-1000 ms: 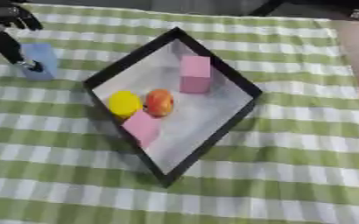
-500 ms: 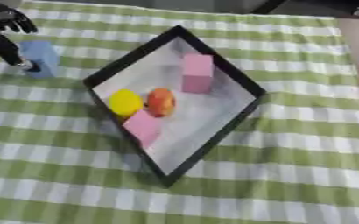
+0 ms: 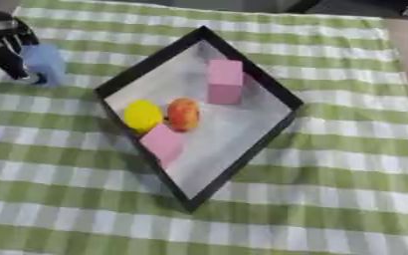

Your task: Pick up objects on the table and place them in the box.

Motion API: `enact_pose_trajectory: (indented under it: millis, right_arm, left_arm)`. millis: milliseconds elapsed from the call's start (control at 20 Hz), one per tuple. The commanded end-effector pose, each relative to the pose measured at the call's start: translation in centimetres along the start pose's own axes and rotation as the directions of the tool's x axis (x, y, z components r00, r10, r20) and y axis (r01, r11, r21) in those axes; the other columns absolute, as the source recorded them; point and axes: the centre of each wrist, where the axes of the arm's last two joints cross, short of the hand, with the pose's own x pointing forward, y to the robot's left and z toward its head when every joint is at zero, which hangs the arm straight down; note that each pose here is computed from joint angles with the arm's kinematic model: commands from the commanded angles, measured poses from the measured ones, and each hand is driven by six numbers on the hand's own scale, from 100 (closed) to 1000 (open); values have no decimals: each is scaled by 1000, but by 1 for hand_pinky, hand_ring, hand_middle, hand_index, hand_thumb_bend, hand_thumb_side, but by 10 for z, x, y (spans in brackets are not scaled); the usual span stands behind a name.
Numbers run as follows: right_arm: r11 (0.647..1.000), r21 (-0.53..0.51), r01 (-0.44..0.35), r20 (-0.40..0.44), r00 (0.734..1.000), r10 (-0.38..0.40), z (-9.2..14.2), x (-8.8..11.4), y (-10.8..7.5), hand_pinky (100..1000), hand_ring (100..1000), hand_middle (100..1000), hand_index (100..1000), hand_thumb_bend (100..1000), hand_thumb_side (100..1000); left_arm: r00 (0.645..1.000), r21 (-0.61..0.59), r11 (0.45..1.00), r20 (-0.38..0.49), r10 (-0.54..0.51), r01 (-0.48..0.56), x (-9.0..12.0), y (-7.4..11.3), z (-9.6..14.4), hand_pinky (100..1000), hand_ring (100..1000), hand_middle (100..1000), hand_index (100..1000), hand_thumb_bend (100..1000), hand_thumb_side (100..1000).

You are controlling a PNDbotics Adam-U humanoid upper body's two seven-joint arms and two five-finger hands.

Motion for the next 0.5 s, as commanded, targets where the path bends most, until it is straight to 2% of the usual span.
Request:
enact_pose_trajectory:
  millis: [50,300,500]
  right_arm:
    - [1000,-16,-8,32,999,8,-1,9,-7,808,653,669,778,471,291]
    - [1000,-17,-11,35,999,12,-1,9,-8,808,653,669,778,468,290]
    - [1000,-17,-17,38,999,17,-1,9,-8,808,653,669,778,470,289]
  left_arm:
    - [1000,71,997,22,-20,18,3,24,15,744,613,522,607,321,100]
    - [989,134,989,127,-81,64,24,41,32,733,597,500,594,296,100]
    - [946,179,976,275,-171,125,58,53,56,730,597,497,596,316,100]
